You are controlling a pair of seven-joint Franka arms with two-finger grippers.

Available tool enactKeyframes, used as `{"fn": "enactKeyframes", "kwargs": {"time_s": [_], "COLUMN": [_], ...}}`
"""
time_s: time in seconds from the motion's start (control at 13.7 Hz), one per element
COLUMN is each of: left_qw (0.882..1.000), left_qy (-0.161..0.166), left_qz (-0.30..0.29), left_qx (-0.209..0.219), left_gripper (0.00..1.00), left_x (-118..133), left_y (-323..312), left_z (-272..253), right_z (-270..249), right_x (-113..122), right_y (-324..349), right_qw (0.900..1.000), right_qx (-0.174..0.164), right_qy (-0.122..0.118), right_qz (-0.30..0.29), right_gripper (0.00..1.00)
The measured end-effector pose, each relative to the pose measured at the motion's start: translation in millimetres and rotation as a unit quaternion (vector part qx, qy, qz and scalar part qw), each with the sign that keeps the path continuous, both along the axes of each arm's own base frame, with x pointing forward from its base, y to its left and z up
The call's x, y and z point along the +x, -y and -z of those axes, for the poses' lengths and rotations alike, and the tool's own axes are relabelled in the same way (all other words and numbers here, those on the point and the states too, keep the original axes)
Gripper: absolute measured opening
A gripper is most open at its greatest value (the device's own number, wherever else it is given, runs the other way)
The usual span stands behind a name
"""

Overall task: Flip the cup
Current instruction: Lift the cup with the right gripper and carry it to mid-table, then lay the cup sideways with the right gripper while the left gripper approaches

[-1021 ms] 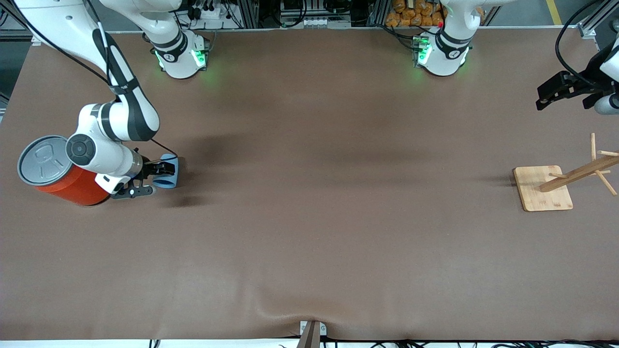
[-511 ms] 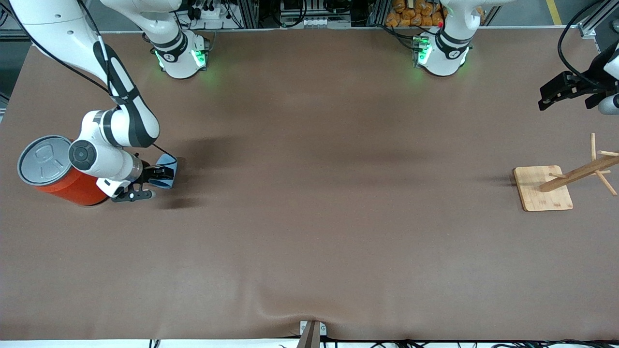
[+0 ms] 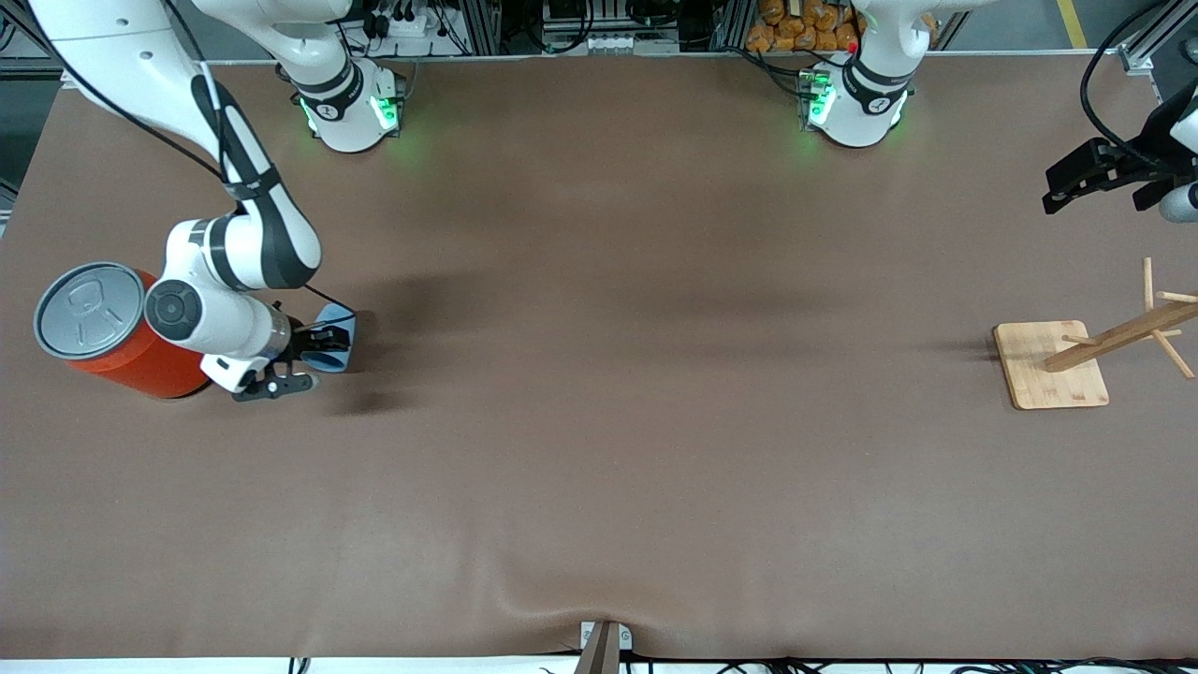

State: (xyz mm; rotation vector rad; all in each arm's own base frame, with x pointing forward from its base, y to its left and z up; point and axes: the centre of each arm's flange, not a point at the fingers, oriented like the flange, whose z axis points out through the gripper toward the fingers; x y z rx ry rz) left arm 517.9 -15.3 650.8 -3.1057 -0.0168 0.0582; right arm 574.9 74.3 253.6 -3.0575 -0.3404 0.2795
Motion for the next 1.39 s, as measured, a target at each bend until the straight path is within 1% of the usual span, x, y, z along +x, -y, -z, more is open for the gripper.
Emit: {"fn": "enactKeyframes", "kwargs": {"time_s": [0.15,0.29,0.44,0.66,0.8,0.95,1.02,1.17,1.24,1.39], "left_qw": [1.000,1.000,1.000,1.000,1.000,1.000,1.000,1.000,1.000,1.000], "left_qy": [0.000,-0.001,-0.004,-0.008,-0.008,-0.008,-0.008,-0.009,-0.009,-0.009], "left_qz": [0.000,0.000,0.001,0.001,0.001,0.001,0.001,0.001,0.000,-0.002], "left_qx": [-0.002,-0.007,-0.009,-0.009,-0.009,-0.009,-0.009,-0.009,-0.009,-0.009], "left_gripper": [1.00,1.00,1.00,1.00,1.00,1.00,1.00,1.00,1.00,1.00], "left_x": [0,1,2,5,5,5,5,5,6,6], "left_y": [1,2,2,2,2,2,2,2,2,-1], "left_z": [0,1,4,8,9,9,9,9,9,9], "right_z": [-34,-55,-61,-47,-37,-34,-36,-39,-37,-27], "right_x": [15,18,9,-20,-45,-72,-85,-110,-119,-135], "right_y": [-70,-150,-239,-360,-427,-474,-491,-515,-525,-546], "right_qw": [0.999,0.994,0.984,0.965,0.949,0.929,0.919,0.905,0.894,0.867], "right_qx": [0.019,0.032,0.045,0.064,0.068,0.050,0.038,0.014,-0.005,-0.033], "right_qy": [0.011,0.035,0.052,0.065,0.078,0.100,0.108,0.104,0.100,0.103], "right_qz": [-0.043,-0.102,-0.164,-0.246,-0.296,-0.352,-0.376,-0.413,-0.436,-0.486], "right_gripper": [0.85,0.85,0.85,0.85,0.85,0.85,0.84,0.83,0.83,0.83]}}
